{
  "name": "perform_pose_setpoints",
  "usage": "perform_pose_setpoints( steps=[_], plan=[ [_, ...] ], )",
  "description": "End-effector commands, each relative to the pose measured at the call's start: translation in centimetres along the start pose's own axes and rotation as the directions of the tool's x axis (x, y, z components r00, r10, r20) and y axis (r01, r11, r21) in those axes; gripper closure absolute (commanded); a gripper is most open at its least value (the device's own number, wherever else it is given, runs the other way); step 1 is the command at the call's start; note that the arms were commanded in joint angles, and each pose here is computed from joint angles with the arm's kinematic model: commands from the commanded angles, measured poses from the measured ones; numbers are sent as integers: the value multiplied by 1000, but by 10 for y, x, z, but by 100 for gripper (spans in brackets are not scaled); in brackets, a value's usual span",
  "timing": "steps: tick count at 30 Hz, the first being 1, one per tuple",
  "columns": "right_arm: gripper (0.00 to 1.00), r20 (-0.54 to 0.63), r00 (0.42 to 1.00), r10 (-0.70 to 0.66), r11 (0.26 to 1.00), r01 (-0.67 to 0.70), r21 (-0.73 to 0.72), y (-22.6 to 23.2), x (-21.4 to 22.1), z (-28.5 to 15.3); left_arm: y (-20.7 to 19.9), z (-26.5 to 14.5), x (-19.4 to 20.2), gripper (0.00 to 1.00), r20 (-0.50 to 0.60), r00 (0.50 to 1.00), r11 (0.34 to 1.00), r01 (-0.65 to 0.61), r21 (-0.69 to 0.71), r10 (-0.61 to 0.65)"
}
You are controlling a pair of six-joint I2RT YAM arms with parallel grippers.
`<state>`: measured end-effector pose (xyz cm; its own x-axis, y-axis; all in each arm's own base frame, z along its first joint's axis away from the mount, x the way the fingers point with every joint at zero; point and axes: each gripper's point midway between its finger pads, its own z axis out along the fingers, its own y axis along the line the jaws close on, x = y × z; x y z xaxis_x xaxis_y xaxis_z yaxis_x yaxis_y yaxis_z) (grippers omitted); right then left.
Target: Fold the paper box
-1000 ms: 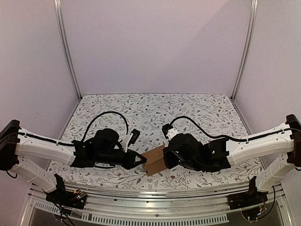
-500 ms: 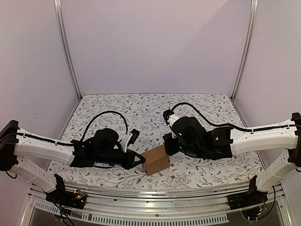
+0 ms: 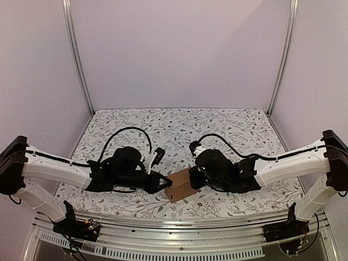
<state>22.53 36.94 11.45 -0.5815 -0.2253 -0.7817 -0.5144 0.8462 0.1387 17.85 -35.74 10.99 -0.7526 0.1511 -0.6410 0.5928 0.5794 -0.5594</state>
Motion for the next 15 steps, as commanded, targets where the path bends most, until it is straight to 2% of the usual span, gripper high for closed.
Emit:
perform_pose_setpoints(
  steps=[1,10,15],
  plan=[
    [100,-123,992,9,1000,-6,25,-16,45,5,39,5,41,100,-146,988,992,26,-126,-44],
    [100,-28,999,-20,999,19,-51,0,-1,-22,20,2,19,100,-122,992,996,-1,-90,-10],
    [100,-20,999,-41,995,39,-94,0,-5,-38,3,-3,-2,100,-89,996,998,-26,-57,21]
  ],
)
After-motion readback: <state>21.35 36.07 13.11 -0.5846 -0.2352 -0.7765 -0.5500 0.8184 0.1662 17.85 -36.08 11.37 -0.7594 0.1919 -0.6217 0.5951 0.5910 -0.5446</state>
